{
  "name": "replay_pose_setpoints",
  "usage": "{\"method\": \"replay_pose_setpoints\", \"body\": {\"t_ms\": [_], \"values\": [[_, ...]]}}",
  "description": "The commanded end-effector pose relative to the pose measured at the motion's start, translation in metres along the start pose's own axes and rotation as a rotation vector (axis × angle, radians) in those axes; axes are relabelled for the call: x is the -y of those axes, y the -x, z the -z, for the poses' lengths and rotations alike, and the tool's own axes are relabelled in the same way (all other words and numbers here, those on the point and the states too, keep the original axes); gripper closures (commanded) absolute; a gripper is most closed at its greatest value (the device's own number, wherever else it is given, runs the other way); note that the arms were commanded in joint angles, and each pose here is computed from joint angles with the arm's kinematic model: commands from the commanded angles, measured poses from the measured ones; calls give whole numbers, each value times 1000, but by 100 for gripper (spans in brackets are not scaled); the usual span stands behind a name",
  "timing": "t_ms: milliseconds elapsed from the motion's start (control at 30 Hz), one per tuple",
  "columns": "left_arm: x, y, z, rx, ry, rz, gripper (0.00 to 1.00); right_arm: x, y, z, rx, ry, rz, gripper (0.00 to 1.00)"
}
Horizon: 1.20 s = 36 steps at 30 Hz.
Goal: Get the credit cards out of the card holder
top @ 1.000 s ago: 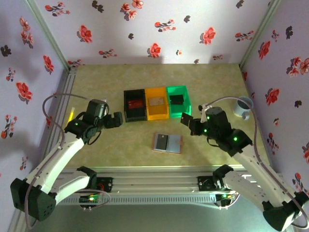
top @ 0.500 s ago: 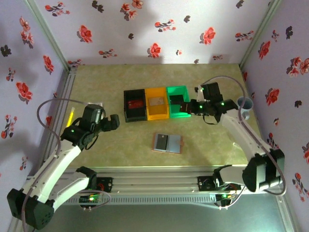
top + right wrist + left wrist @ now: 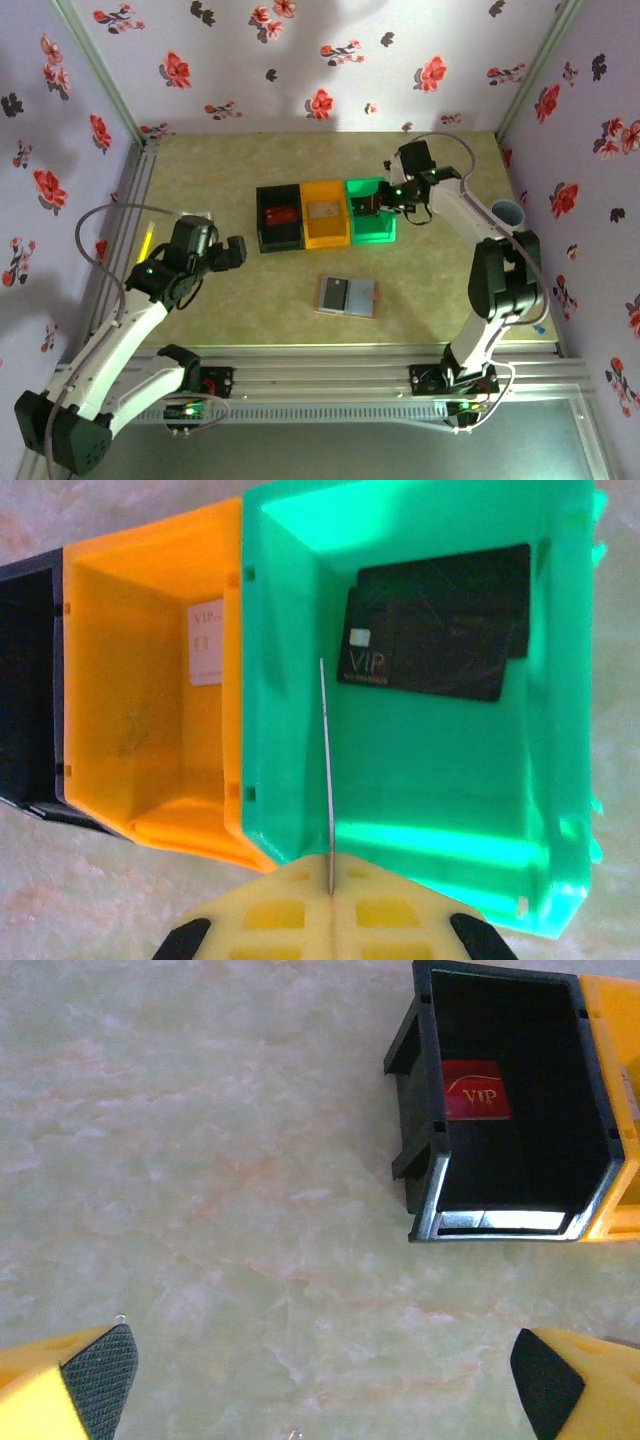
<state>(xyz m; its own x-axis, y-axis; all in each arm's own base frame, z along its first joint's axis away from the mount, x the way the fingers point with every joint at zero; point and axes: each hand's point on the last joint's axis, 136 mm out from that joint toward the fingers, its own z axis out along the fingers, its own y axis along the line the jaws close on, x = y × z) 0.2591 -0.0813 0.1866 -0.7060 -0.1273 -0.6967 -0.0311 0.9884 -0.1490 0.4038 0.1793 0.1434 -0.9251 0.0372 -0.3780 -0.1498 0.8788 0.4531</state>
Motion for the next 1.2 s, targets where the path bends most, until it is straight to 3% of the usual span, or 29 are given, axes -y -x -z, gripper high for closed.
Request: {"method": "replay_pose_setpoints", "body": {"t_ms": [0,1067,1167], "values": [[-7,3,-2,13,36,-24,0,1,5,-9,-46,5,19,100],[-8,-5,-14,-40,66,-51,0,32,39,-85,-181,-38,-11,100],[-8,-5,-15,-42,70,-54,0,34,40,-87,-179,-43,-13,91]]}}
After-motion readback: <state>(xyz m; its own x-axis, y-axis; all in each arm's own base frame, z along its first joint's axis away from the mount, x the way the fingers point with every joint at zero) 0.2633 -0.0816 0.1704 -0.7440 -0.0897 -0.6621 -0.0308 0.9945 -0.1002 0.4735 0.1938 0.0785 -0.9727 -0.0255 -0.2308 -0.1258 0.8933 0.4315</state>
